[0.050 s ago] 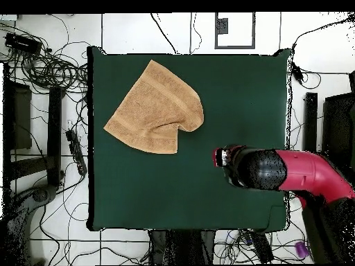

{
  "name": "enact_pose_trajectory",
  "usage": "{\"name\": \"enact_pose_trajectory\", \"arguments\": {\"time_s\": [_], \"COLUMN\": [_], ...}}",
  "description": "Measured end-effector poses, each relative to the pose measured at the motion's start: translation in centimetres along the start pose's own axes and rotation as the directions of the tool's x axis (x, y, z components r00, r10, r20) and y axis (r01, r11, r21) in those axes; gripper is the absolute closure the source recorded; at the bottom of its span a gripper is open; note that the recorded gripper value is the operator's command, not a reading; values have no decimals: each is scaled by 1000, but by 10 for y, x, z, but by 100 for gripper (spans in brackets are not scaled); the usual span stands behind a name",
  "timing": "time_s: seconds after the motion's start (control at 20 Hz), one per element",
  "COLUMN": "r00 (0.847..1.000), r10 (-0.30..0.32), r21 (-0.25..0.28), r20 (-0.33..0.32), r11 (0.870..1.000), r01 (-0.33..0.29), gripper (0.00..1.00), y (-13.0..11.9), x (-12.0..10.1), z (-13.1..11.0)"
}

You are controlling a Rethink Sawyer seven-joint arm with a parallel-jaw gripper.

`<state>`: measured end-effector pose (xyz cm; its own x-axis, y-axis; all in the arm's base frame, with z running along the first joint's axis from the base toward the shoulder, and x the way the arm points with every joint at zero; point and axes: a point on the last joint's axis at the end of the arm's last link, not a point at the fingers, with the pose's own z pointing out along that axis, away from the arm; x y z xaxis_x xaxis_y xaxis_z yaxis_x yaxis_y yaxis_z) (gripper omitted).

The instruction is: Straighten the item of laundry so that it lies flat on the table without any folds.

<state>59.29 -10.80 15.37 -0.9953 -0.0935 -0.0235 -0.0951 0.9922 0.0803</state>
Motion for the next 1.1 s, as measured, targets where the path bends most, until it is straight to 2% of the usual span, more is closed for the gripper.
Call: {"name": "enact_pose_trajectory", "arguments": {"time_s": [0.25,0.55,1.1], "r00": [995,986,980], "r10": [-100,-160,-194], "r21": [-19,-36,-56], "r20": [23,39,38], "r11": [995,986,979], "r01": [100,161,196], "gripper": [100,100,100], "y": [1,24,39], "x": [-1,-5,-2], "z": [-16,-21,-20]}}
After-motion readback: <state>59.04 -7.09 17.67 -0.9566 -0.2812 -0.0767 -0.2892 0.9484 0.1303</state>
